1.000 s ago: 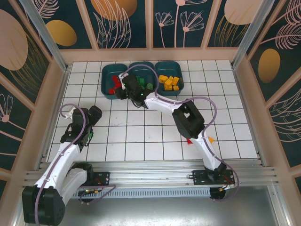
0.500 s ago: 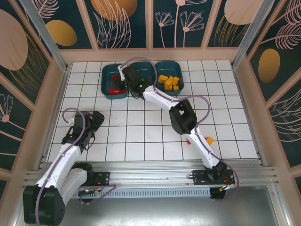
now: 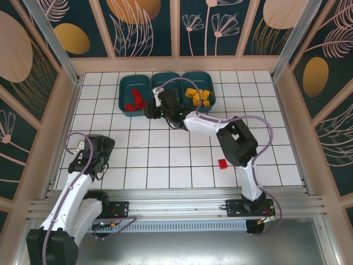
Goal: Sort the legos into containers by color
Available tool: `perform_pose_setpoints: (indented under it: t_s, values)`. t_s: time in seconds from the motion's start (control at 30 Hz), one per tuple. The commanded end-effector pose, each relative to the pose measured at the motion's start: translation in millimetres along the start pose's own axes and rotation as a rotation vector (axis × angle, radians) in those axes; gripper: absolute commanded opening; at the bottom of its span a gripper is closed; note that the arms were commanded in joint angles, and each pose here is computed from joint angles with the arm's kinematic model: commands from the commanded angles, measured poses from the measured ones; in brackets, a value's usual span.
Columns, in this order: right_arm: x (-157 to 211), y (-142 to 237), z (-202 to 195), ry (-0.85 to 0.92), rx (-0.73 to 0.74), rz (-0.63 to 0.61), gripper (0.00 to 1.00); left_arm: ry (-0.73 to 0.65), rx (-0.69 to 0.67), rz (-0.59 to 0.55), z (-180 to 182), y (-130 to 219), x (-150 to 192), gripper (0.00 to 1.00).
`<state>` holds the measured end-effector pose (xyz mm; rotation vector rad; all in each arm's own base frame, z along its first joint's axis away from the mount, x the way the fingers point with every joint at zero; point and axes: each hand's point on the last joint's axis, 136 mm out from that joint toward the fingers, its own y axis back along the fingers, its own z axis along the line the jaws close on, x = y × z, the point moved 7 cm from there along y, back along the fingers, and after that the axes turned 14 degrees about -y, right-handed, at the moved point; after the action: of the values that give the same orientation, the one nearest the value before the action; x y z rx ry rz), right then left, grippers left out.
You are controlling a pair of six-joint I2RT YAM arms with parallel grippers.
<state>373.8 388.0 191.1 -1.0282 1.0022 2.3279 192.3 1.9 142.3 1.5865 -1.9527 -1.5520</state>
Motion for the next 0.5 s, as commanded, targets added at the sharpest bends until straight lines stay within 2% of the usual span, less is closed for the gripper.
perform_pose_setpoints:
  t_s: [0.0, 0.2, 0.3, 0.4, 0.47]
  values:
    - [-19, 32, 12, -0.025, -0.044, -0.128, 0.63, 0.111, 0.013, 0.048, -4, -12, 2, 0.87]
    - [-10, 75, -2, -0.127, -0.100, -0.125, 0.62, 0.222, 0.029, 0.187, 3, -46, 8, 0.60]
    - [-3, 95, -6, -0.165, -0.138, -0.134, 0.62, 0.228, -0.015, 0.182, 6, -45, 3, 0.59]
    - [1, 103, -13, -0.166, -0.115, -0.140, 0.62, 0.235, -0.042, 0.145, 9, -39, -3, 0.66]
    - [3, 104, -19, -0.170, -0.094, -0.137, 0.62, 0.237, -0.058, 0.114, 12, -37, -9, 0.67]
